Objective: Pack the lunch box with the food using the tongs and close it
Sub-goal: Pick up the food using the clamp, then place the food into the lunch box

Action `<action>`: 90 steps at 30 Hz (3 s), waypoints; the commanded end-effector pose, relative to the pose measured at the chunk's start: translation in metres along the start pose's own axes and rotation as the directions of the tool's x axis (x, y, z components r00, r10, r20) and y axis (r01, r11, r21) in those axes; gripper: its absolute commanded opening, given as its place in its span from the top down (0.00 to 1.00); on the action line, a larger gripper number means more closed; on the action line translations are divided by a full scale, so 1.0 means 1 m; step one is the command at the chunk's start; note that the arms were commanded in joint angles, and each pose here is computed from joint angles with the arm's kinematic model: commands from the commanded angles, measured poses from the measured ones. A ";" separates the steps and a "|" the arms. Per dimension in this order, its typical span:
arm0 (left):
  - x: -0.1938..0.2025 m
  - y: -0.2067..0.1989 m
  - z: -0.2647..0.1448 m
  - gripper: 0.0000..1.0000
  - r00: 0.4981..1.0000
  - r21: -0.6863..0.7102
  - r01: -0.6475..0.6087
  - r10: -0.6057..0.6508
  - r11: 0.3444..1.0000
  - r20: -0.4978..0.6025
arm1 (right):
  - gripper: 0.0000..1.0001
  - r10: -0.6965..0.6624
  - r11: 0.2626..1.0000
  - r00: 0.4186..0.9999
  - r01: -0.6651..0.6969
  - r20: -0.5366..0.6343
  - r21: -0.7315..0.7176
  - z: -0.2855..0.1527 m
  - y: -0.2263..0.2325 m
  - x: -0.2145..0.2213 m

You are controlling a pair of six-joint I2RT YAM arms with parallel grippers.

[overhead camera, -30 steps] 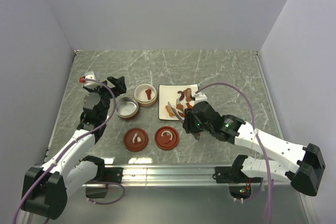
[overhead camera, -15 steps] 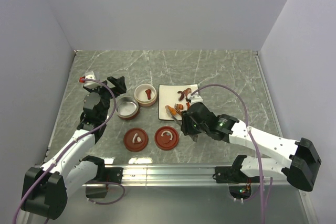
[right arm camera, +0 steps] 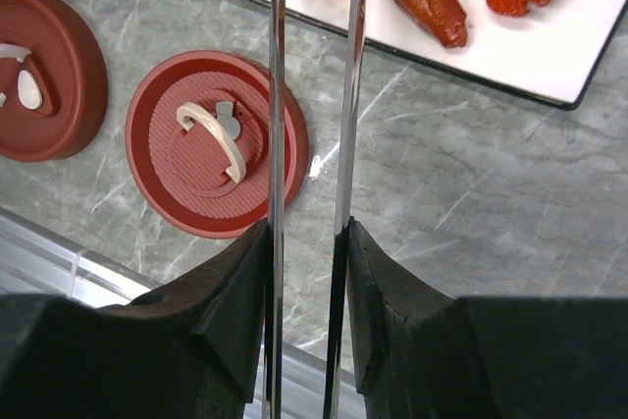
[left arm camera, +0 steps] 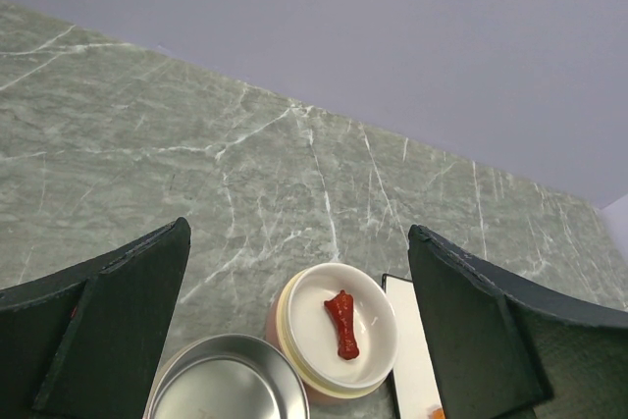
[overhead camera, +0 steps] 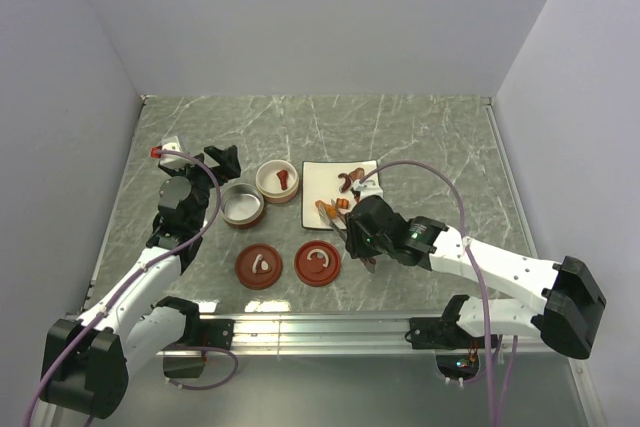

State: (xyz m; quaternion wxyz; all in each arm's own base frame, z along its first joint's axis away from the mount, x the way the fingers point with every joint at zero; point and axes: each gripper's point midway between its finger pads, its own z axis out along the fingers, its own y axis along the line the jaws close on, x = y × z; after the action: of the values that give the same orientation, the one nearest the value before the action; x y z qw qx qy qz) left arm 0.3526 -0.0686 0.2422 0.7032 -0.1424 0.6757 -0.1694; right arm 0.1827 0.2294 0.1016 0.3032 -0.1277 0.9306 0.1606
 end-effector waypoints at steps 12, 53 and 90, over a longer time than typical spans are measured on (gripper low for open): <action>-0.018 -0.007 -0.001 0.00 0.998 0.029 0.015 -0.017 0.999 0.056 | 0.78 -0.055 0.998 0.978 0.055 0.199 0.006 -0.037 0.023 -0.083; -0.016 -0.003 0.002 0.01 0.999 0.015 0.015 -0.016 1.000 0.048 | 0.78 -0.326 0.898 0.936 0.349 0.131 -0.268 0.034 0.169 -0.122; -0.015 -0.003 0.002 0.01 0.999 0.013 0.016 -0.017 1.000 0.045 | 0.48 -0.303 0.917 0.936 0.338 0.179 -0.214 0.016 0.157 -0.133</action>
State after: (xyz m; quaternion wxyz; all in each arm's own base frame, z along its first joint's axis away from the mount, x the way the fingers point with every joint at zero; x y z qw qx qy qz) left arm 0.3530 -0.0639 0.2431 0.7049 -0.1469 0.6739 -0.1654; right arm 0.2355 0.3953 0.1550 0.3133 -0.3188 0.8709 0.2043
